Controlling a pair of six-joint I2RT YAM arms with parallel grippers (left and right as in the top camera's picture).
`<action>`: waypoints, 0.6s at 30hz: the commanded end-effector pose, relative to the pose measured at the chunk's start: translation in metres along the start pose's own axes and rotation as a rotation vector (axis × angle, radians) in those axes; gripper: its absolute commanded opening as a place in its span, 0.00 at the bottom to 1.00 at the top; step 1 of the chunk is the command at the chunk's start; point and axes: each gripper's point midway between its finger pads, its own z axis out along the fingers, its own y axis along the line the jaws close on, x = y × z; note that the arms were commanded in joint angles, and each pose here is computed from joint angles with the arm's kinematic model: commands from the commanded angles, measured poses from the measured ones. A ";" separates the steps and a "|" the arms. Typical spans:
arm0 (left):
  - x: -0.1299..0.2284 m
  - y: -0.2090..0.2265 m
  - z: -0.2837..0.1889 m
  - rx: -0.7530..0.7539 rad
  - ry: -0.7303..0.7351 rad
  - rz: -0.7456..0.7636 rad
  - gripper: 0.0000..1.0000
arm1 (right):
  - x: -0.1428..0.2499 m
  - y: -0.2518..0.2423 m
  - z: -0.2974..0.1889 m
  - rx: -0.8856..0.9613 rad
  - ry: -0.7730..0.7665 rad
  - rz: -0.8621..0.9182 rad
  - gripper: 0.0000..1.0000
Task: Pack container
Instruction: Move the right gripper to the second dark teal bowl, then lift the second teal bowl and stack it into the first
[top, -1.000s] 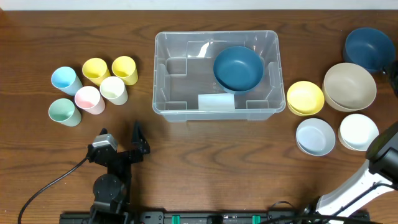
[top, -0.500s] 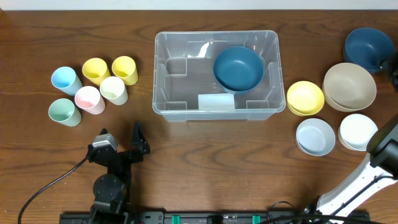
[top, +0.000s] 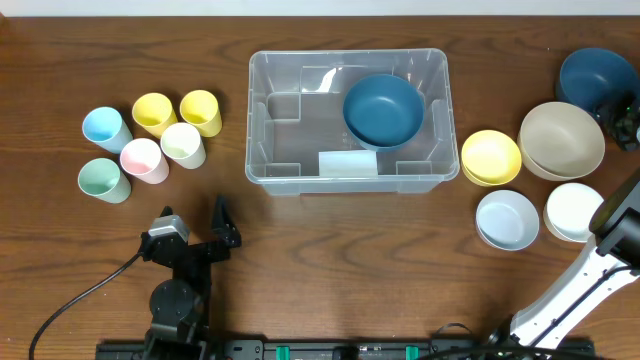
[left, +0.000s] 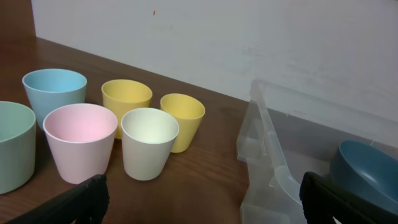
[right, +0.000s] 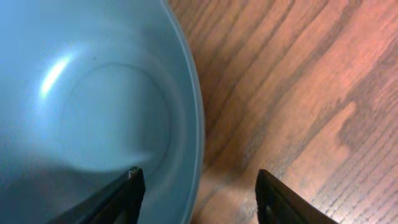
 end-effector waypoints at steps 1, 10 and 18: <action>0.016 0.008 0.001 -0.030 0.039 0.029 0.98 | 0.006 0.001 0.006 -0.002 0.014 -0.022 0.53; 0.016 0.008 0.001 -0.030 0.039 0.029 0.98 | 0.008 -0.002 0.006 0.006 0.024 -0.018 0.11; 0.016 0.008 0.001 -0.030 0.039 0.029 0.98 | -0.007 0.003 -0.014 -0.005 -0.010 -0.015 0.01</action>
